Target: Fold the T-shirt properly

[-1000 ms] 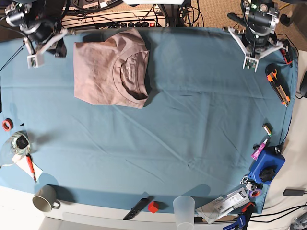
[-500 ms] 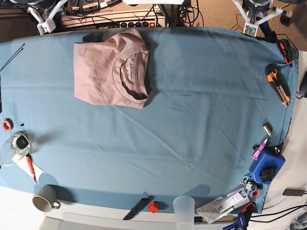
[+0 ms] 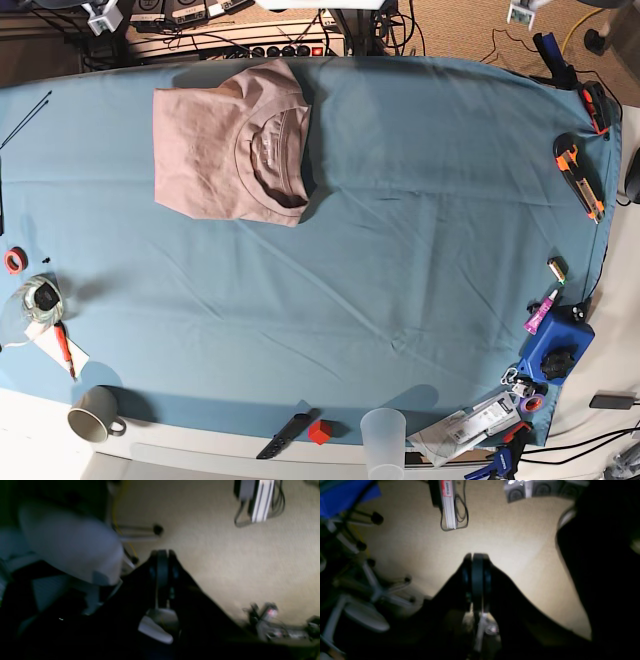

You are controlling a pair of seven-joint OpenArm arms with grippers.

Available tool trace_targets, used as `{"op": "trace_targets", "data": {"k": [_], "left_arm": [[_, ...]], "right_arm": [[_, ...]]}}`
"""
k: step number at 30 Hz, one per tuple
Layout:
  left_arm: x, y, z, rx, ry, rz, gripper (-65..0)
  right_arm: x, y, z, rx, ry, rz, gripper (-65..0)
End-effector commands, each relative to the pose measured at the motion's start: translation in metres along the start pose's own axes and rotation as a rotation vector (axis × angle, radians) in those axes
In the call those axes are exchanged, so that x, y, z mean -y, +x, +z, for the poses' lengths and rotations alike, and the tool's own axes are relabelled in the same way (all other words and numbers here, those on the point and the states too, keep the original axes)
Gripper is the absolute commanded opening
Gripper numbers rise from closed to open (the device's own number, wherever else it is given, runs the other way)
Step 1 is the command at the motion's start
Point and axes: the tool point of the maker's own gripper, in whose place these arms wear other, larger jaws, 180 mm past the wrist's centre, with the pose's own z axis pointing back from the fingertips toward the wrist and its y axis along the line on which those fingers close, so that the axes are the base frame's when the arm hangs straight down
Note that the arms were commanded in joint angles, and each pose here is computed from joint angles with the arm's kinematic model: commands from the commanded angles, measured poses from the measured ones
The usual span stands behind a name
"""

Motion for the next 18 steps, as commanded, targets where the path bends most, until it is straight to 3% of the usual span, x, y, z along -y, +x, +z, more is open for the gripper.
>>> {"op": "trace_targets", "data": {"k": [1, 5, 9, 13, 18], "left_arm": [[-0.003, -0.003, -0.005, -0.006, 0.011, -0.003, -65.0], [0.000, -0.007, -0.034, -0.045, -0.007, -0.024, -65.0], [0.007, -0.001, -0.064, -0.020, -0.058, 0.000, -65.0], [0.023, 0.005, -0.100, 0.010, -0.131, 0.001, -65.0], [0.058, 0.006, -0.145, 0.020, -0.213, 0.065, -65.0]], "right_arm": [[0.006, -0.005, -0.004, -0.031, -0.005, 0.015, -65.0], [0.013, -0.012, -0.039, -0.127, 0.030, 0.017, -65.0], [0.011, -0.007, -0.074, -0.168, 0.058, 0.020, -65.0], [0.005, 0.005, -0.111, -0.156, 0.075, 0.051, -65.0], [-0.006, 0.031, -0.153, -0.071, 0.102, 0.097, -65.0]]}}
